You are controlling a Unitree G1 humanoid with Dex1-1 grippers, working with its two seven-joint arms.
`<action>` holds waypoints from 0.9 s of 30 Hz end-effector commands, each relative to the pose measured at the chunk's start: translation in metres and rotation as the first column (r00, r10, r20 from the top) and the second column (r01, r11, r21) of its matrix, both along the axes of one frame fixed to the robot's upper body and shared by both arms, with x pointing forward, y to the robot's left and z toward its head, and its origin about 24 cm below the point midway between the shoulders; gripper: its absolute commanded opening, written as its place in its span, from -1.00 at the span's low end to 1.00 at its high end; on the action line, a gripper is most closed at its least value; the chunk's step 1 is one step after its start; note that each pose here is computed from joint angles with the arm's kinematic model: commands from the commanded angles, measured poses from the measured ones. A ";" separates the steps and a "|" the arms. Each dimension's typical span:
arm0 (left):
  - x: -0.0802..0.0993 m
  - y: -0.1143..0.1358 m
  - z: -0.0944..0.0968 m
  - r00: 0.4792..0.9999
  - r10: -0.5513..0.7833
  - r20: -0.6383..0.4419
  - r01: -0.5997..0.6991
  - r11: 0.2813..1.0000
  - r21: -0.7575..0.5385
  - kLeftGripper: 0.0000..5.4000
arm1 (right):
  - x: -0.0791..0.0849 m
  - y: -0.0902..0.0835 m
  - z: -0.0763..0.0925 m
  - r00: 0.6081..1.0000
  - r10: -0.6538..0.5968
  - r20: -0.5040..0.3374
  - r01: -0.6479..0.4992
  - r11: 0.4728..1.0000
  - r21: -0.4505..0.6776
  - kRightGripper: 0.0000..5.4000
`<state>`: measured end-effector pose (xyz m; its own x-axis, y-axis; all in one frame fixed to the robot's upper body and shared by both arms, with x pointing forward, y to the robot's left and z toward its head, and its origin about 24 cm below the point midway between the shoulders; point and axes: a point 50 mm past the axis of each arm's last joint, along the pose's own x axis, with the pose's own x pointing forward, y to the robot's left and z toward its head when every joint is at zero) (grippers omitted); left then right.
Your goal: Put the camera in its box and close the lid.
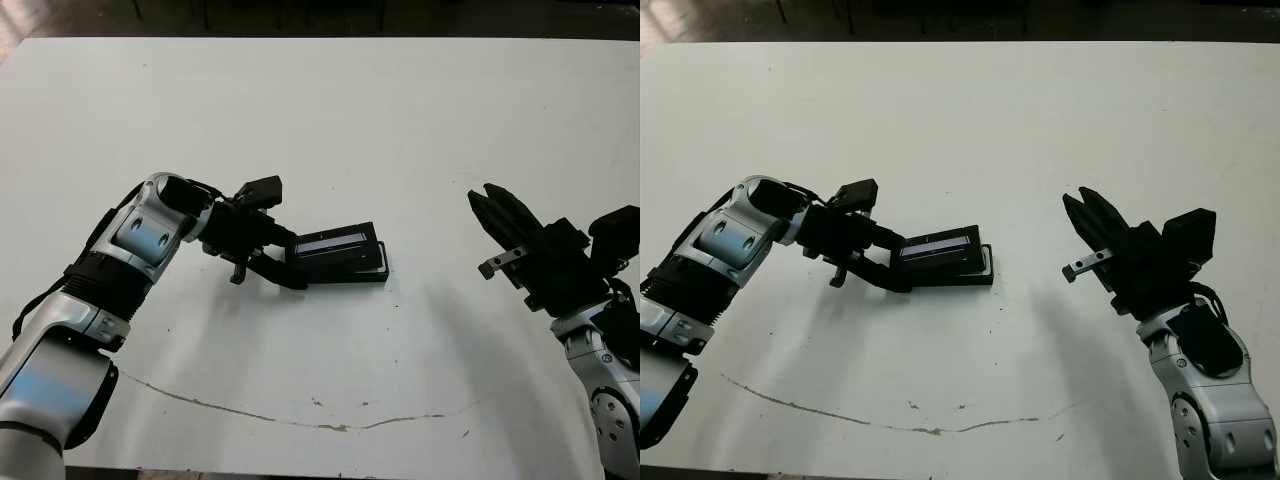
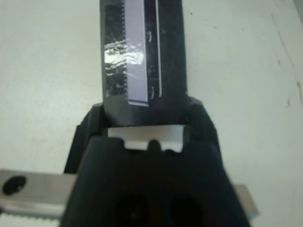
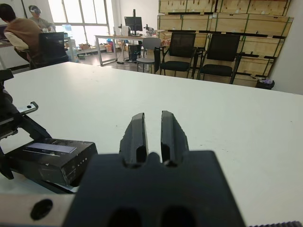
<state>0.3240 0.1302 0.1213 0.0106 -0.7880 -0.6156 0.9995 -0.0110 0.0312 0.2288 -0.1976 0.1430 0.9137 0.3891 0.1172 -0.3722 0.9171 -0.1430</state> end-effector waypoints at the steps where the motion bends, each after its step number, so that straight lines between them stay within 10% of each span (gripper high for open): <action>1: -0.008 -0.003 -0.008 0.998 -0.042 -0.043 0.042 0.999 -0.007 -0.42 | -0.002 -0.003 -0.005 1.000 -0.009 -0.027 0.009 1.000 -0.011 -1.00; 27: -0.006 -0.037 -0.020 0.998 -0.061 0.020 0.058 0.992 0.109 -0.42 | -0.009 -0.001 -0.004 1.000 0.005 -0.029 -0.004 1.000 0.027 -1.00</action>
<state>0.3245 0.1036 0.1198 0.0434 -0.7340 -0.6778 0.9924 -0.0465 0.1139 0.2218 -0.1963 0.1427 0.9100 0.3964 0.1219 -0.3823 0.9157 -0.1239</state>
